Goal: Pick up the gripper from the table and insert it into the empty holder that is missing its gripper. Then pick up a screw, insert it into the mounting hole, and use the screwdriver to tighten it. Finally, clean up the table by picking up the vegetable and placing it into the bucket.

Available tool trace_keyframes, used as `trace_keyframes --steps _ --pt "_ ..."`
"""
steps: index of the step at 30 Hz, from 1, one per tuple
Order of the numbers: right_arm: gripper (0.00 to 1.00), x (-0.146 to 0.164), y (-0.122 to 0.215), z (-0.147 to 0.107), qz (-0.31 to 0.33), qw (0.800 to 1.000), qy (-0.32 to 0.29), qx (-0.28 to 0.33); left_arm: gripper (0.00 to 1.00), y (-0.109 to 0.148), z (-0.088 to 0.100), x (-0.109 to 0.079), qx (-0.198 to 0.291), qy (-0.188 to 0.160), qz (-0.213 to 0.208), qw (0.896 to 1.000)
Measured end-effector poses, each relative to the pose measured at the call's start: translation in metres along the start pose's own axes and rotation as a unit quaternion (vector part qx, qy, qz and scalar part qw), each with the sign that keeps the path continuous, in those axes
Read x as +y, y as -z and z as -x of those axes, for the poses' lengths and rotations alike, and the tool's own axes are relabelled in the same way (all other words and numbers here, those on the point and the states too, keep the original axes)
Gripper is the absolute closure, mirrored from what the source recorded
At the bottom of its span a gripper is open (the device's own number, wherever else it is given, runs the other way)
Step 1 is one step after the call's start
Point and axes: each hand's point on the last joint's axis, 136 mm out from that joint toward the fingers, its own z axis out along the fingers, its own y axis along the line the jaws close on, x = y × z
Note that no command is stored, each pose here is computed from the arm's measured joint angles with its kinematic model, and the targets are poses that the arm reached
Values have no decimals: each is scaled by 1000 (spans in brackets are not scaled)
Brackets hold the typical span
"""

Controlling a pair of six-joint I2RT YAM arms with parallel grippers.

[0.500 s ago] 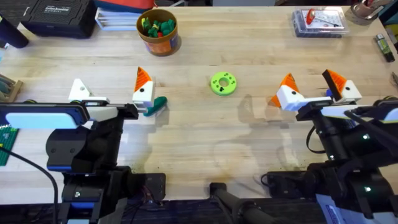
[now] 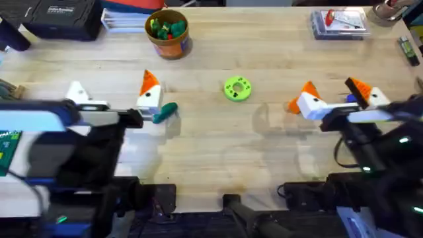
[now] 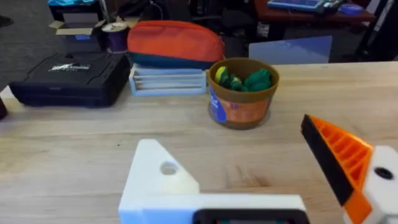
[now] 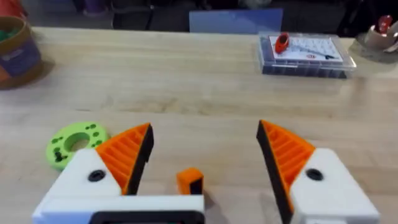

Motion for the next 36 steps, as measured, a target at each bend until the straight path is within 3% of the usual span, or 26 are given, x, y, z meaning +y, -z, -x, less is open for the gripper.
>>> trace_keyframes --steps 4,7,12,19,20,24,25,29,30,31,34,36 --pt "9 0 21 25 0 998 -1 61 15 12 39 -8 36 1 -22 999" --pt "9 0 33 46 1 994 -1 108 15 15 50 -19 104 7 -54 993" --pt "7 0 30 71 1 989 -2 146 15 4 33 -40 230 31 -114 966" --pt "7 0 21 62 1 984 -2 180 16 -3 -18 -61 358 75 -167 915" --pt "7 0 21 62 1 984 -2 180 241 -7 -28 -65 379 84 -178 904" --pt "9 0 21 61 1 984 -2 181 849 -13 -25 -68 368 77 -190 907" --pt "9 0 21 61 1 983 -2 181 778 -14 -23 -68 362 71 -193 909" --pt "8 0 22 60 1 983 -2 183 146 -18 -1 -77 314 67 -221 921" --pt "8 0 22 60 1 983 -2 184 48 -21 10 -82 289 65 -236 925" --pt "7 0 22 60 1 983 -2 184 16 -25 49 -100 204 49 -293 933" --pt "7 0 22 60 1 983 -2 184 15 -26 89 -116 115 26 -342 932" --pt "7 0 22 60 1 983 -2 184 15 -23 100 -120 93 21 -357 929"
